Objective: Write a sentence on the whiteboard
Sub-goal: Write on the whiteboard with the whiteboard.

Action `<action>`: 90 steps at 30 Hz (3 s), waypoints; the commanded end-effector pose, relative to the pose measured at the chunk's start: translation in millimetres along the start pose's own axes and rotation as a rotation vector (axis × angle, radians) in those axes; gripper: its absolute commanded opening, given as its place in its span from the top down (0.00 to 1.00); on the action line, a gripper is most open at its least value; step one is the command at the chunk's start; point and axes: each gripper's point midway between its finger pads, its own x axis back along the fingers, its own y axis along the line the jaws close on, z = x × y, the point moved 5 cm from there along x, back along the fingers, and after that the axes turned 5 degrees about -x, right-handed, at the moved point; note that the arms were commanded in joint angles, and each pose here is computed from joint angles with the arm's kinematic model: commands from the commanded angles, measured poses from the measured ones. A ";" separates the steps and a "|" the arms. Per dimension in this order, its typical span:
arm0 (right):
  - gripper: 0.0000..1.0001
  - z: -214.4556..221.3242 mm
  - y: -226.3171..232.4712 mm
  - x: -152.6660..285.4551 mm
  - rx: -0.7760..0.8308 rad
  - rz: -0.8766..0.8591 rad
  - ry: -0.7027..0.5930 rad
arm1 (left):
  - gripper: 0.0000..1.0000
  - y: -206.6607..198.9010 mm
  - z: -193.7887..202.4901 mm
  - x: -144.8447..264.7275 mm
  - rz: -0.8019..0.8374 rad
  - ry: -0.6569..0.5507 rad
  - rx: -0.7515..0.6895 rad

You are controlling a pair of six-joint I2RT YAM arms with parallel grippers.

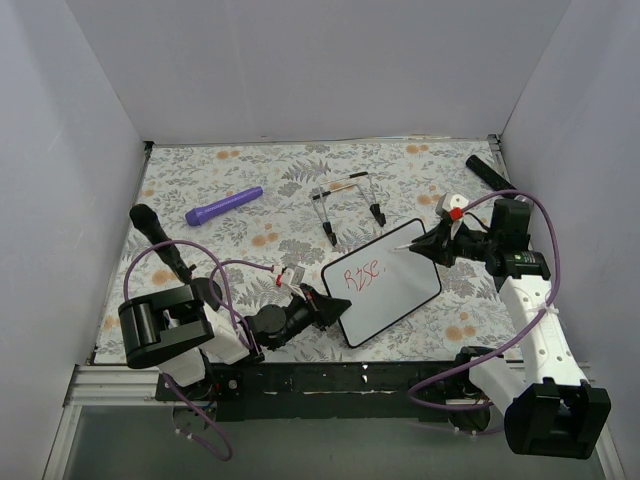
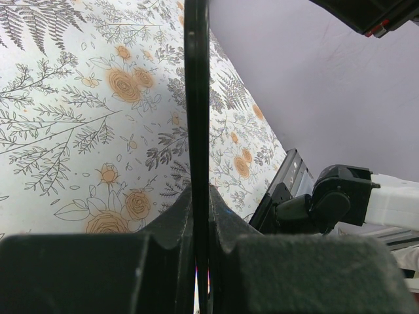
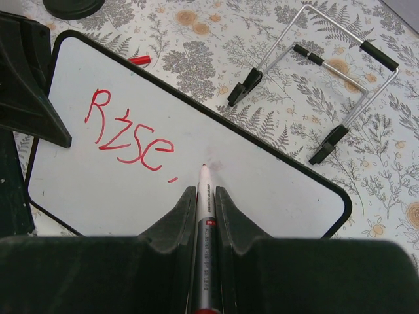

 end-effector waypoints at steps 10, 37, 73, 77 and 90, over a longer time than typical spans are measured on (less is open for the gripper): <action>0.99 4.3 -3.0 4.6 0.012 0.024 -0.006 | 1.00 -17.2 -16.3 4.2 0.084 -0.073 0.000; 0.99 17.9 -7.3 7.6 -0.040 -0.002 -0.008 | 1.00 -16.6 -14.5 4.6 0.088 -0.068 0.004; 0.99 24.3 -13.8 -27.2 -0.090 0.045 0.025 | 1.00 -20.5 -11.0 1.2 0.115 -0.049 0.002; 0.99 24.2 -10.9 -29.1 -0.081 0.020 0.023 | 1.00 -20.8 -11.0 0.5 0.115 -0.049 0.002; 0.99 40.0 0.5 -26.4 -0.085 -0.039 0.093 | 1.00 -20.1 -11.8 1.5 0.110 -0.053 0.003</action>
